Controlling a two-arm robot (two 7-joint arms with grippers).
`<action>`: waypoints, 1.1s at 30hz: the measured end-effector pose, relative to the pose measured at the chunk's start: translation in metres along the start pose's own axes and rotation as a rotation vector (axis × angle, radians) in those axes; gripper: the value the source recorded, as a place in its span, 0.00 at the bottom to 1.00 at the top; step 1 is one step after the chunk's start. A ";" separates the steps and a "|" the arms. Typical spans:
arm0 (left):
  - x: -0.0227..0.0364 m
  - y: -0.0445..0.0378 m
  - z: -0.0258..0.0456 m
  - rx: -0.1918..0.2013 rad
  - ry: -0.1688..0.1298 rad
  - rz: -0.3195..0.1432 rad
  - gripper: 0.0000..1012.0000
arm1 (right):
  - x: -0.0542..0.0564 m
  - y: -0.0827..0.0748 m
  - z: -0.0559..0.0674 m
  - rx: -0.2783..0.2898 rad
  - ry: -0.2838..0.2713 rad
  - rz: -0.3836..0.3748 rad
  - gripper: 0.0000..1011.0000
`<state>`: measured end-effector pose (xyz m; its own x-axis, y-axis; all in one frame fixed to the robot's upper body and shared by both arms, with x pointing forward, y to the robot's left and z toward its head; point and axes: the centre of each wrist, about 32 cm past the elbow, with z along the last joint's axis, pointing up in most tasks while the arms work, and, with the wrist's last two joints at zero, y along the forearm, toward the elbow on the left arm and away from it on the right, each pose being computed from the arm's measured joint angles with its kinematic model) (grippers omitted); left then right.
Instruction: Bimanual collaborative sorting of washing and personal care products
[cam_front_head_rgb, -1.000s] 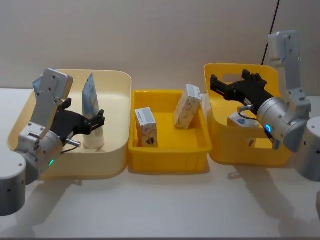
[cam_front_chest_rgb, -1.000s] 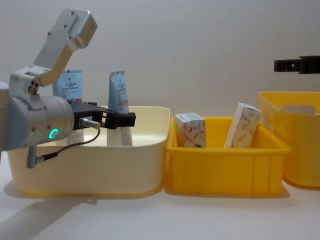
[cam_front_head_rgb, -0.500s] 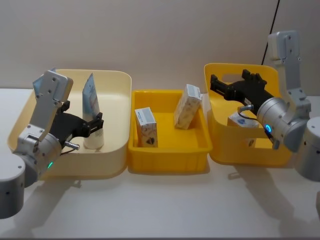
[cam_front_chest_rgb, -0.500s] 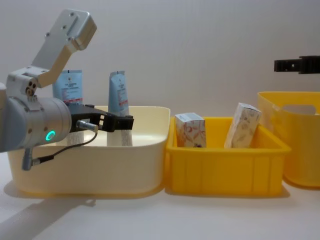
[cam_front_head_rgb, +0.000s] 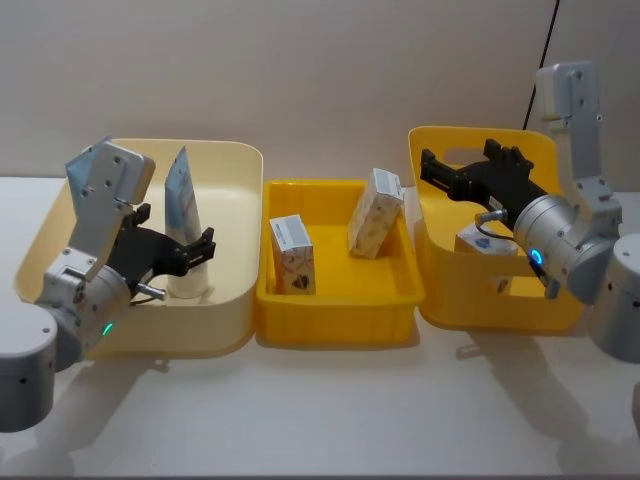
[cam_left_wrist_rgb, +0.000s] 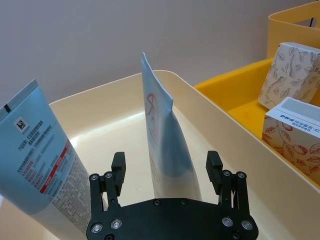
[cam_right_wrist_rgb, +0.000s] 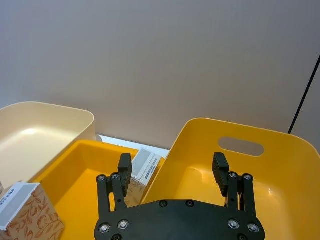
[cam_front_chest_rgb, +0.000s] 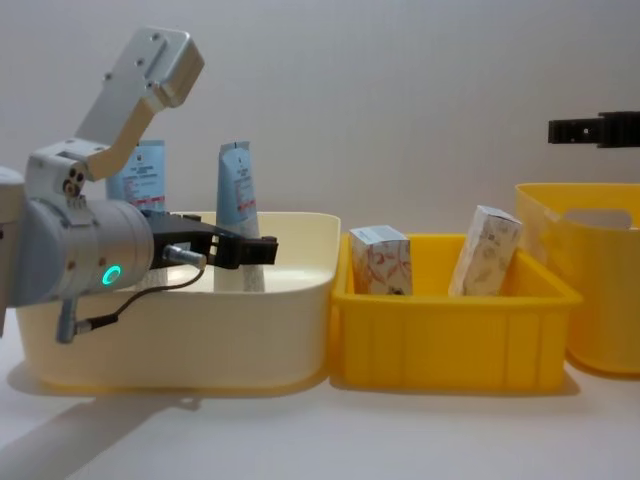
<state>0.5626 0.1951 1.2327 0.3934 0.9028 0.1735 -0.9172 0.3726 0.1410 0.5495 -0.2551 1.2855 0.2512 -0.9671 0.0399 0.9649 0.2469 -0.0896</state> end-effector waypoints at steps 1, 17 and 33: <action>-0.0001 -0.0009 -0.0004 0.000 0.000 -0.004 0.99 | 0.000 0.000 0.000 0.000 0.000 0.000 0.99; -0.0006 -0.0058 -0.0018 0.001 0.002 -0.023 0.86 | 0.000 0.000 0.000 0.000 0.000 0.000 0.99; -0.0008 -0.0071 -0.0024 0.002 0.003 -0.028 0.47 | 0.000 0.000 0.000 0.000 0.000 0.000 0.99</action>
<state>0.5687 0.1922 1.2292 0.4185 0.8928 0.1666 -0.9059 0.3971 0.1474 0.5495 -0.2551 1.2855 0.2512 -0.9671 0.0399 0.9649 0.2469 -0.0895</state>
